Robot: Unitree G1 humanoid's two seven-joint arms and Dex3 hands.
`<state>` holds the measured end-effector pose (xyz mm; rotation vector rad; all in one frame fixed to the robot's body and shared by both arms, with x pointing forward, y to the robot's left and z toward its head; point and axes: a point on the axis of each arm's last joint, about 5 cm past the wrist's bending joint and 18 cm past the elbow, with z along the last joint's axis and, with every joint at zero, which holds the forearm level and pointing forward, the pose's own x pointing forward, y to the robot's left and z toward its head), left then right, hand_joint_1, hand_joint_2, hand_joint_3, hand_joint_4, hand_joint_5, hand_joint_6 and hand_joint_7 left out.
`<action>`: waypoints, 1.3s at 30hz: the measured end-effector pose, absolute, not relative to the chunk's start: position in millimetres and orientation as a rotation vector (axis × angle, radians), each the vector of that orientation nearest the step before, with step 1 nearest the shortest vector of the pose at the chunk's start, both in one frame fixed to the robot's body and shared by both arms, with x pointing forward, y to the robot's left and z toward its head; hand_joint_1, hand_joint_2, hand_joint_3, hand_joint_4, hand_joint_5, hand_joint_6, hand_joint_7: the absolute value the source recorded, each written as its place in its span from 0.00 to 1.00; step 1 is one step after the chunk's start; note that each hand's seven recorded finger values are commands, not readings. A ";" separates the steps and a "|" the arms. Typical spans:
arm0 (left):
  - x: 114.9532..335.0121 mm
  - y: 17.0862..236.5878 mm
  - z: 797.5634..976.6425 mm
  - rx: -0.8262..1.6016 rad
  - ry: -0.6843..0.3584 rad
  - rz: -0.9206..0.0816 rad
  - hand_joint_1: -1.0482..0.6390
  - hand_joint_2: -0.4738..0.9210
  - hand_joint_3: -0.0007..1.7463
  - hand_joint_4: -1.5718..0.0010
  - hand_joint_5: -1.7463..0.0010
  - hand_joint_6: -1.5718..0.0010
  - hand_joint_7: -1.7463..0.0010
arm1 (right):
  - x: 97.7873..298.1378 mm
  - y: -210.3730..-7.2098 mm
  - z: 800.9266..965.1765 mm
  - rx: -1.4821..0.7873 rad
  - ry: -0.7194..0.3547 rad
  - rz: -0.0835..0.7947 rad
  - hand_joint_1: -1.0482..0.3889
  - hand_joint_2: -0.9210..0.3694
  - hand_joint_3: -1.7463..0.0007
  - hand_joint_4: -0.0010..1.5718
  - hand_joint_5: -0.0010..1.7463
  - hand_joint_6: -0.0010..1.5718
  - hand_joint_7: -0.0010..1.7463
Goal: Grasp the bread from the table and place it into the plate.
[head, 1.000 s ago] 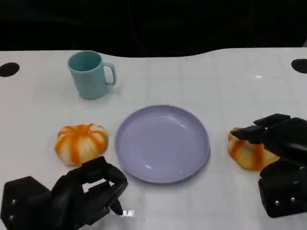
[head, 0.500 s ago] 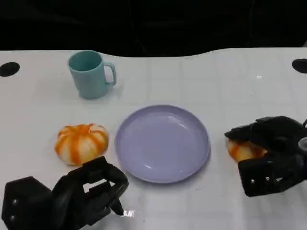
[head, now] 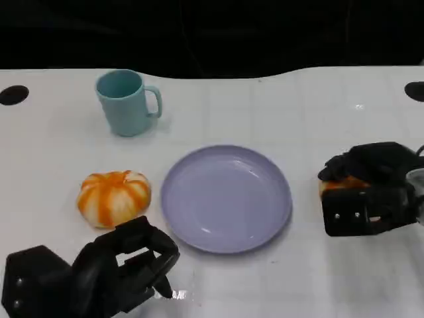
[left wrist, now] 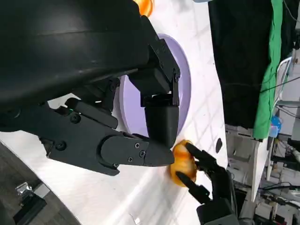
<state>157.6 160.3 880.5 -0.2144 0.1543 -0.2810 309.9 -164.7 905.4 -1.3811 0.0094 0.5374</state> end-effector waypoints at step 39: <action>156.8 160.7 880.7 -0.212 0.164 -0.279 0.32 1.00 0.16 0.54 0.00 0.54 0.20 | 305.7 -119.7 917.8 -0.940 -0.597 0.359 0.71 0.51 0.22 0.63 1.00 0.47 1.00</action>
